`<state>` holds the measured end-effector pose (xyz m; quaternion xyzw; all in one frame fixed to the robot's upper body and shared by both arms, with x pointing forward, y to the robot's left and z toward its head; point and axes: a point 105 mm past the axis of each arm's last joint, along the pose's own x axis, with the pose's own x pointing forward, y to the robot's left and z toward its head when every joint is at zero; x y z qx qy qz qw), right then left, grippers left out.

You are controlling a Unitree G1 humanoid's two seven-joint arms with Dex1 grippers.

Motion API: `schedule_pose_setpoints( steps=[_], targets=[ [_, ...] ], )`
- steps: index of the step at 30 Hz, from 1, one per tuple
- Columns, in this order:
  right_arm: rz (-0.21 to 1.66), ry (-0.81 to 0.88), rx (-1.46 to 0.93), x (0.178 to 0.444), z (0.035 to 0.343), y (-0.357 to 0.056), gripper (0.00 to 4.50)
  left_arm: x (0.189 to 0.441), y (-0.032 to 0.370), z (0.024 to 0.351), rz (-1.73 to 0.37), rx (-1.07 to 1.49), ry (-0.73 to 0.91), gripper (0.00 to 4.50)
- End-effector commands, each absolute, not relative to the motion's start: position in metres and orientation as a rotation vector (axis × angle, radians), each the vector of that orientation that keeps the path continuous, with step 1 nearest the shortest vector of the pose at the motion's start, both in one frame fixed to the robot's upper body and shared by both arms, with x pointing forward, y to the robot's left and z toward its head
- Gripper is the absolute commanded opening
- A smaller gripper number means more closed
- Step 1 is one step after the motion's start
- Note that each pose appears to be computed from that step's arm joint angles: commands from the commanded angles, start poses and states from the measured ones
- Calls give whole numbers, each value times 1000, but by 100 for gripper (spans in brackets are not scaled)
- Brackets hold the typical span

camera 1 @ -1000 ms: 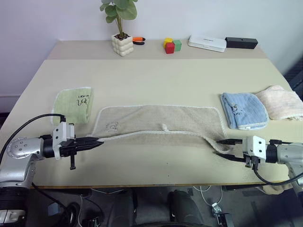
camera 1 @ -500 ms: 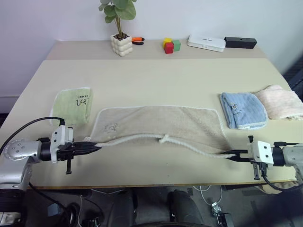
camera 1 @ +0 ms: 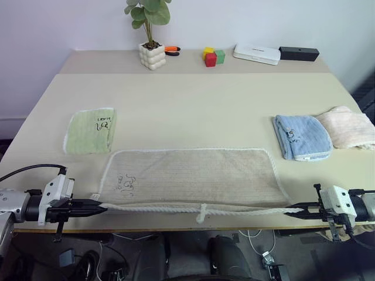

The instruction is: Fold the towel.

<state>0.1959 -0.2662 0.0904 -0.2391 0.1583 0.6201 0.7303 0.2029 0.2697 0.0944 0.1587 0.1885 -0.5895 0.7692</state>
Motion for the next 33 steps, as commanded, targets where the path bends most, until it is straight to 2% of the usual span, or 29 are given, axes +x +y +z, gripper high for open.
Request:
schedule_pose_setpoints(
  steps=[1,7,17,21,29,33],
  targets=[
    [1316,294,-546,206,110,-268,4,214,273,106,-1227,382,344,0],
    [1226,216,-592,240,118,-263,4,256,269,121,-1117,435,193,0],
    [1105,125,-619,286,124,-258,4,302,273,124,-1000,516,116,0],
    [1045,88,-609,301,129,-258,4,314,275,121,-950,546,97,0],
    [1034,120,-622,308,115,-258,4,326,267,109,-924,562,87,0],
    [994,104,-622,313,117,-262,4,330,268,111,-900,569,71,0]
  ],
)
